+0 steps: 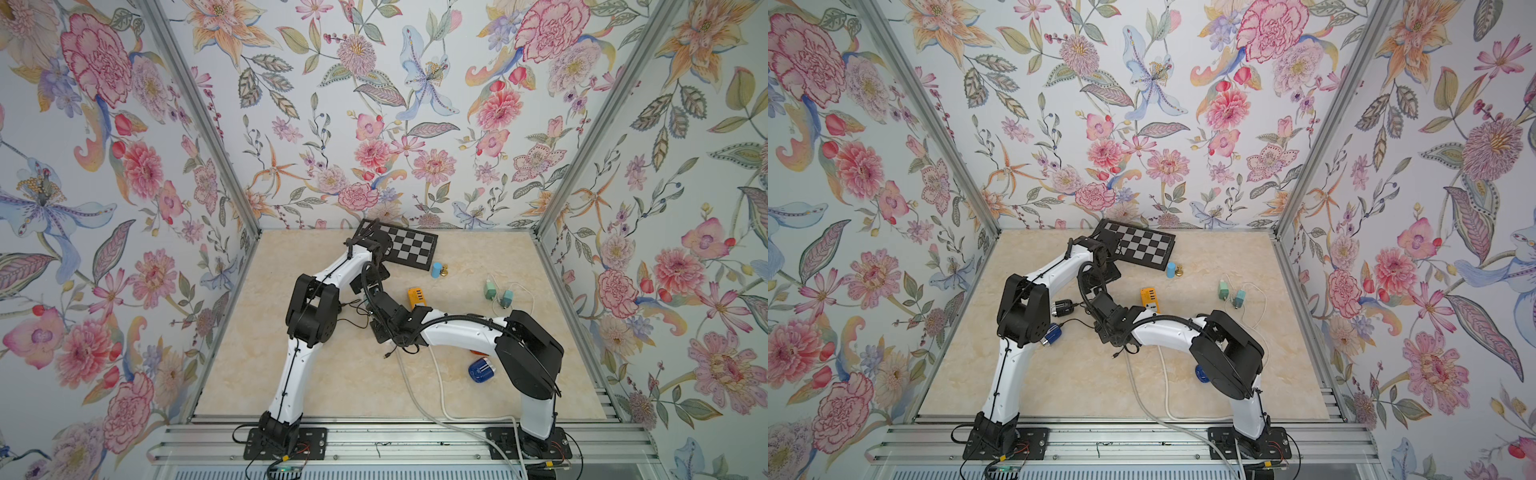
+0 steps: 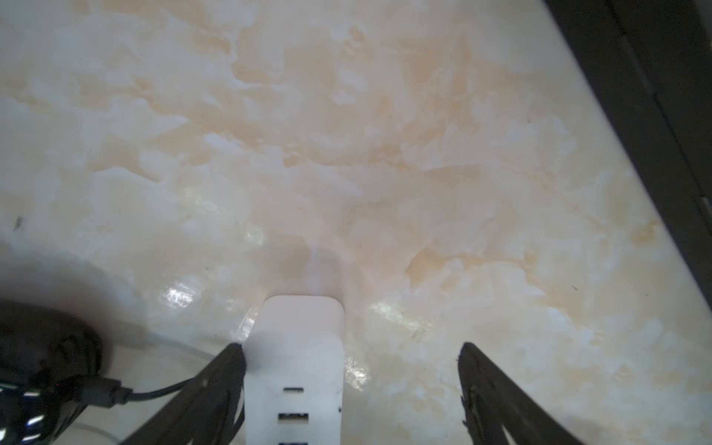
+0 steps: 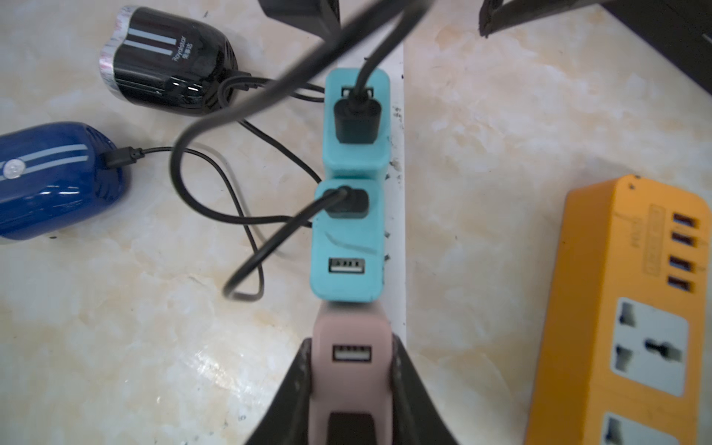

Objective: Unplug the electric shaver
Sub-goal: Remove the plug from the socket.

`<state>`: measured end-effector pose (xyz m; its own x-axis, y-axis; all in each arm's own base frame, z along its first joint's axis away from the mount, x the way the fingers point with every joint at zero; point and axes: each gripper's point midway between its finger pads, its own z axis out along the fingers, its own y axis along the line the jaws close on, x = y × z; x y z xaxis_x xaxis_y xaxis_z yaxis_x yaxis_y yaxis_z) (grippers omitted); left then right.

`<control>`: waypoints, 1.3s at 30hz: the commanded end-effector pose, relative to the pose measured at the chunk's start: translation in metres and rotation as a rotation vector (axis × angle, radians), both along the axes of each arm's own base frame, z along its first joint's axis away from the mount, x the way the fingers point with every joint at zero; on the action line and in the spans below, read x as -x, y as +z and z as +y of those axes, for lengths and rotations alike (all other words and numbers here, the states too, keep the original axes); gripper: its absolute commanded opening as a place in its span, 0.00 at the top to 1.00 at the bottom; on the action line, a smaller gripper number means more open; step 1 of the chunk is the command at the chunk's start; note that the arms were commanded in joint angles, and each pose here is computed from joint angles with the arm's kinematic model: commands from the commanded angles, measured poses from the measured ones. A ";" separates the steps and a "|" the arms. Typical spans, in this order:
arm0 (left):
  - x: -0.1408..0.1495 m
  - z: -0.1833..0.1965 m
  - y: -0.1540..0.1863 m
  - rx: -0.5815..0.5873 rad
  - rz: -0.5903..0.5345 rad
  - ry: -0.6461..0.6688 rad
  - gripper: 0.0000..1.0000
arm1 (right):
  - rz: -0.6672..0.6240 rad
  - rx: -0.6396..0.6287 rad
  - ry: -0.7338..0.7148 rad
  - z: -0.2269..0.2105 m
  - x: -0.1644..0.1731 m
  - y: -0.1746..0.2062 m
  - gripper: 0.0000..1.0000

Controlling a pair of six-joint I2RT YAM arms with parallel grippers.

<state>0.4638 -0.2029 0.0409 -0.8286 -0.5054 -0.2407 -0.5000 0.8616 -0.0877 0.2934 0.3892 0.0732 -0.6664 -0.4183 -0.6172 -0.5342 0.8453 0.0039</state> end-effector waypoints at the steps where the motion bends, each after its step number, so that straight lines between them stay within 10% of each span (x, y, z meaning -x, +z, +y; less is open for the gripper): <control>1: 0.019 -0.001 -0.032 0.007 0.091 -0.013 0.13 | 0.022 0.004 0.040 0.004 0.011 0.001 0.76; 11: 0.025 0.006 -0.033 -0.026 0.107 -0.010 0.19 | 0.012 0.009 0.028 0.003 0.009 0.001 0.76; 28: 0.021 0.000 -0.043 -0.011 0.117 -0.014 0.63 | -0.030 -0.011 0.024 0.009 0.005 0.019 0.83; 39: 0.026 0.000 -0.046 -0.033 0.128 -0.023 0.65 | -0.114 0.003 0.081 0.024 0.009 0.042 0.84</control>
<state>0.4474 -0.1959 0.0182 -0.8595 -0.4763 -0.1857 -0.4798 0.8769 -0.0285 0.2917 0.3858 0.0763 -0.6564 -0.4392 -0.6133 -0.5317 0.8461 -0.0369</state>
